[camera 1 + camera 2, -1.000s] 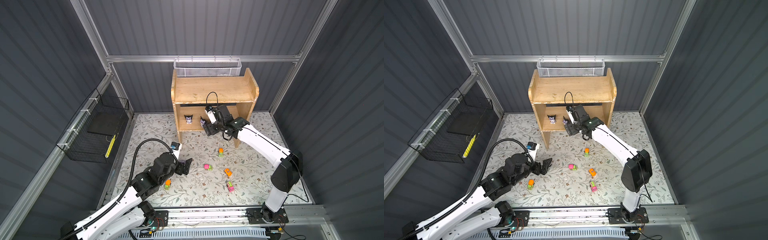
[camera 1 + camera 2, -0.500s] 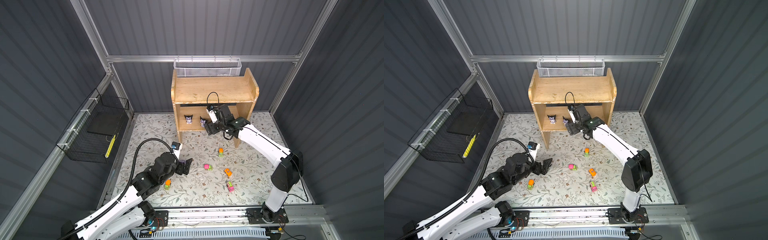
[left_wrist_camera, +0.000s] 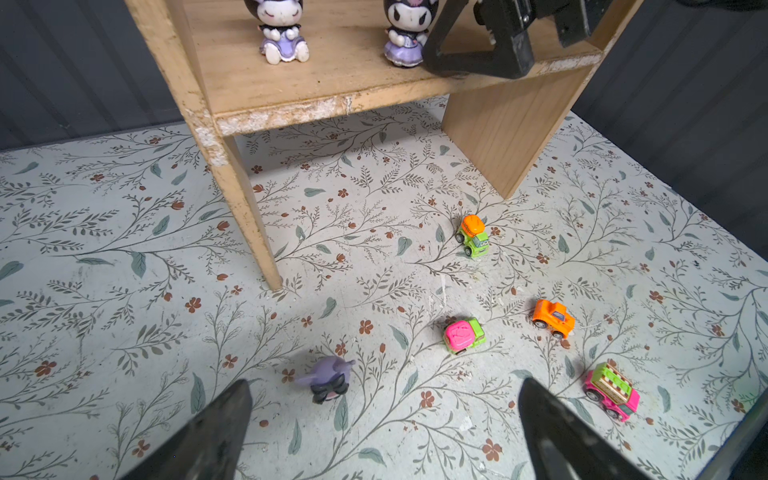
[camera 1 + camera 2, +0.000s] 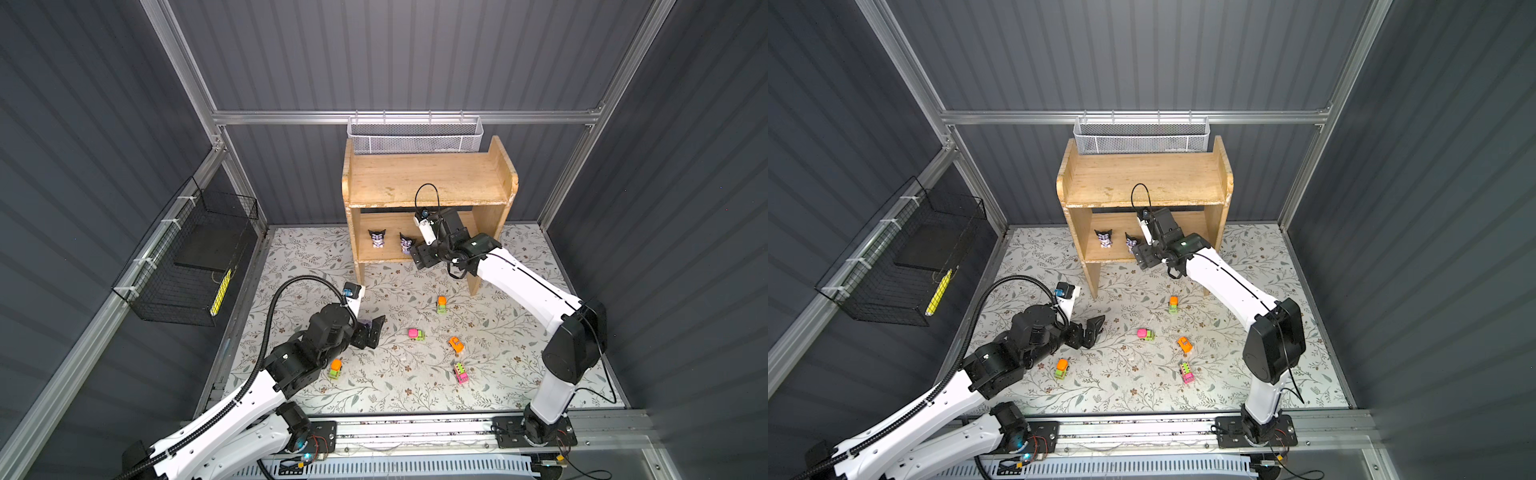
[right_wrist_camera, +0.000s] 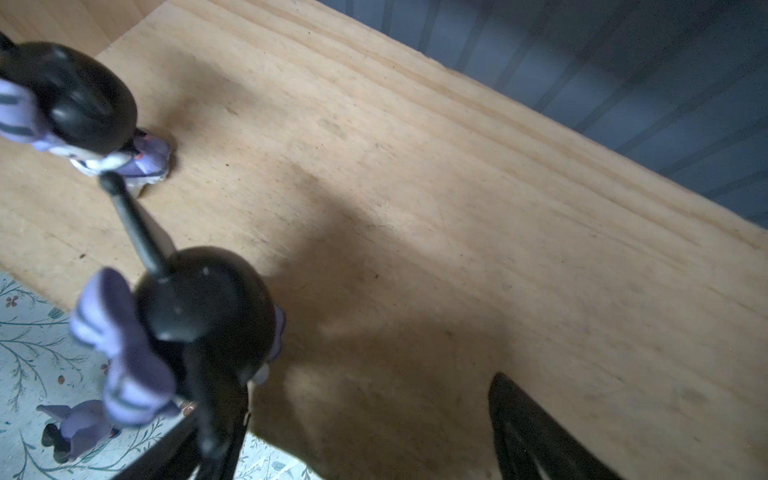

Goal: Place and organize the plastic toys onto the shelf
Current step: 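Open the right gripper to release the figurine and adjust its position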

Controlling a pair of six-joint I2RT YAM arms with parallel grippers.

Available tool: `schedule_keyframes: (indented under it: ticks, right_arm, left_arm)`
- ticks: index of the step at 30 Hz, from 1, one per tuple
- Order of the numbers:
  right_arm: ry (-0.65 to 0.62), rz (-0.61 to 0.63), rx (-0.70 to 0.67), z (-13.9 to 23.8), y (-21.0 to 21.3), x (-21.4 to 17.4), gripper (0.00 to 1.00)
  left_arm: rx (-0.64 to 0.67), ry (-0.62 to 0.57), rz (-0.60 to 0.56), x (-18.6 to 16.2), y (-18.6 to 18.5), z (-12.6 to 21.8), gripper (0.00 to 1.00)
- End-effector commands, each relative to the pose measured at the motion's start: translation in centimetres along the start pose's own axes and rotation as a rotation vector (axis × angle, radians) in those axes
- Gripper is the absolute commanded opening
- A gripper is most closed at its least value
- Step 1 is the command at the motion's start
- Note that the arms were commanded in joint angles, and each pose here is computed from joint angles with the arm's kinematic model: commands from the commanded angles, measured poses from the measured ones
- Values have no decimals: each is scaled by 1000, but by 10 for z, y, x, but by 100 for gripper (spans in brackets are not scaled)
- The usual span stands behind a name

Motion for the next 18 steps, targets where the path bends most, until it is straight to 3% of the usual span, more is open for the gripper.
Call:
schedule_keyframes:
  ticks: [1,18]
  right_arm:
    - [-13,-16,-10,6,-6,1,90]
    - [-23,-29,2,13,-10,1,91]
  left_arm:
    - [-12,-21,0,11,-1,6,100]
    - [-4,-12,-1,11,0,5,100]
Point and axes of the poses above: each gripper's point midway between its finger pads, its own z axis back along the fingers, its own y axis along the line the jaws close on, x = y × z, the point moved 9 cm from there along z, back along the fingers, and after that the axes turned 8 degrees about -z, right-handed, at the moved point
